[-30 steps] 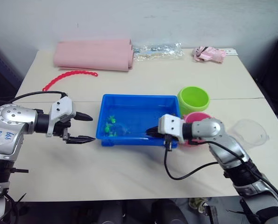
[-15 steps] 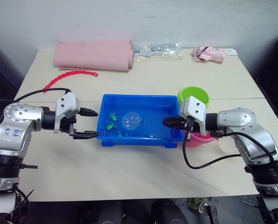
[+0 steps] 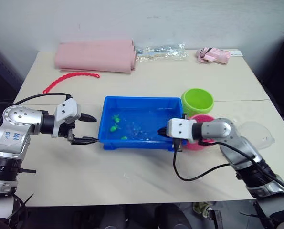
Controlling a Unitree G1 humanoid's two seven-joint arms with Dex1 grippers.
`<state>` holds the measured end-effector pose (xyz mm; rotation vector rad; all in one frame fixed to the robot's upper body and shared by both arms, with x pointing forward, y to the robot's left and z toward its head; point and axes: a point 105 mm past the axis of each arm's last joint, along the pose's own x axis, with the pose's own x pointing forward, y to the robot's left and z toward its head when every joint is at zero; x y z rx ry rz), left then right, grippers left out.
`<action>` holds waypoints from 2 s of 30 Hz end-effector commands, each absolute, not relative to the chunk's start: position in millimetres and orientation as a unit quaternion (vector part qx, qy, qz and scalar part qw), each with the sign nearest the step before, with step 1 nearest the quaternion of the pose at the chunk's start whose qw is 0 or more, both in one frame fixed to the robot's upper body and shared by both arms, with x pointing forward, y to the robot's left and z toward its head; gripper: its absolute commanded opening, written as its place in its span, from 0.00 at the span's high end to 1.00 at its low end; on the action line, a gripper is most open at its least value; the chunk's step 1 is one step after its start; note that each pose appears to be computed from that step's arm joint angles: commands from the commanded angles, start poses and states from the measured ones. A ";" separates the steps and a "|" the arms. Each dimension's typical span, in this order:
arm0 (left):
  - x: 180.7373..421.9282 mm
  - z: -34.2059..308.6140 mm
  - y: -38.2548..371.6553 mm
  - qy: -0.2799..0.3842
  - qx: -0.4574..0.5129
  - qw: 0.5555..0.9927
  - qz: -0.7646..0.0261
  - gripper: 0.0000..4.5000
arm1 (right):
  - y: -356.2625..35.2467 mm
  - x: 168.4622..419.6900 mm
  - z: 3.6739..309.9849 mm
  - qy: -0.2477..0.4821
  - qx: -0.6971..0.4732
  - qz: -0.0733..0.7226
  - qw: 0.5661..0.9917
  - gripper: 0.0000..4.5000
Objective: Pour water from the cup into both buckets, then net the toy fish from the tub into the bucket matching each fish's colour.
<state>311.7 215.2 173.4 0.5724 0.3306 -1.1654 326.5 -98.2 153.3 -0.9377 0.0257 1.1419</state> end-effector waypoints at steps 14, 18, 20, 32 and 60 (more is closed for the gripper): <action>311.2 202.4 189.7 0.080 0.219 0.798 -0.556 0.02 | -105.9 319.5 193.3 0.034 -0.238 0.532 0.812 1.00; 316.5 219.3 166.9 0.034 0.173 0.799 -0.574 0.02 | -132.2 317.4 212.3 0.039 -0.238 0.497 0.834 1.00; 317.8 225.4 155.7 0.018 0.155 0.796 -0.585 0.02 | -147.6 314.1 225.9 0.039 -0.238 0.476 0.846 1.00; 327.3 231.2 126.6 -0.014 0.153 0.776 -0.612 0.02 | -222.0 299.7 277.4 0.002 -0.339 0.325 0.883 1.00; 336.2 241.0 129.8 -0.024 0.172 0.775 -0.608 0.02 | -274.5 306.5 267.9 -0.119 -0.855 0.200 0.463 1.00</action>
